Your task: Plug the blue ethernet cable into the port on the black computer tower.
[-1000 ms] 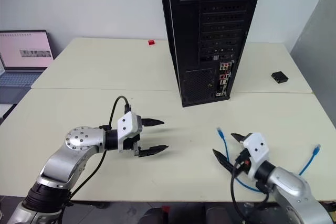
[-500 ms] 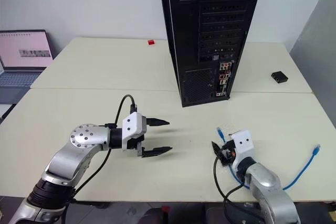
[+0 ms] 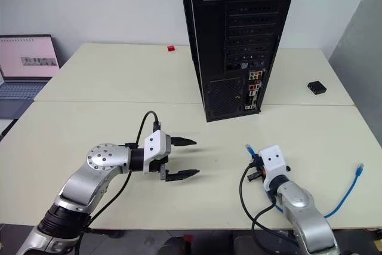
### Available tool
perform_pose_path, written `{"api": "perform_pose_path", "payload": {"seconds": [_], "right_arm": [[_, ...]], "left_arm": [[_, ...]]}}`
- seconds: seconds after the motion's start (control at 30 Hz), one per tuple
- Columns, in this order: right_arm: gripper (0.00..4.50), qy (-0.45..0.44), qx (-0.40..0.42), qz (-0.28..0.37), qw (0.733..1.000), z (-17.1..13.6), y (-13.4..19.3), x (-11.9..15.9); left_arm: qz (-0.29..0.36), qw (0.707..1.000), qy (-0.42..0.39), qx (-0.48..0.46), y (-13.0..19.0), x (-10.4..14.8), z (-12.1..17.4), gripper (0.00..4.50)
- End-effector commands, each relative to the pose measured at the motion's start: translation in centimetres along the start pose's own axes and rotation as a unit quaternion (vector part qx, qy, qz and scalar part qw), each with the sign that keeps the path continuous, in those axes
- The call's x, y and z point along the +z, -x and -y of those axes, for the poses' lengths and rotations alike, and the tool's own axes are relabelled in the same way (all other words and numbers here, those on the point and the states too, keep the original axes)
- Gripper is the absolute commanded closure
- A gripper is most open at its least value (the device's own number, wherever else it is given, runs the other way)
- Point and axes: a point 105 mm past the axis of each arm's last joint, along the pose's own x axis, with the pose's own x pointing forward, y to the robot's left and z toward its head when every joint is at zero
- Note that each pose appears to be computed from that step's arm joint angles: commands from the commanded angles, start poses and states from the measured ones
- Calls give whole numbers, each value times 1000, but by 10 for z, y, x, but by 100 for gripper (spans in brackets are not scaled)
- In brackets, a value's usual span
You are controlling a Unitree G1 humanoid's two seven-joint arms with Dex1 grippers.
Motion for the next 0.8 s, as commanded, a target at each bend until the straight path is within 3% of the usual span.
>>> {"api": "perform_pose_path", "payload": {"seconds": [0.03, 0.2, 0.37, 0.67, 0.8], "right_arm": [[448, 44, 56, 19, 997, -12, 4, 10], [448, 151, 204, 76, 964, -40, 26, 41], [449, 202, 302, 87, 927, -54, 42, 56], [449, 221, 352, 91, 905, -66, 40, 72], [450, 217, 354, 94, 905, -71, 39, 74]], "left_arm": [[7, 1000, -17, -4, -1, 5, 0, 0], [3, 999, -27, -45, -3, 4, 3, 0], [3, 994, -53, -99, -7, 5, 4, 0], [21, 987, -70, -143, -24, 11, 8, 0], [25, 987, -67, -145, -27, 11, 11, 78]]}}
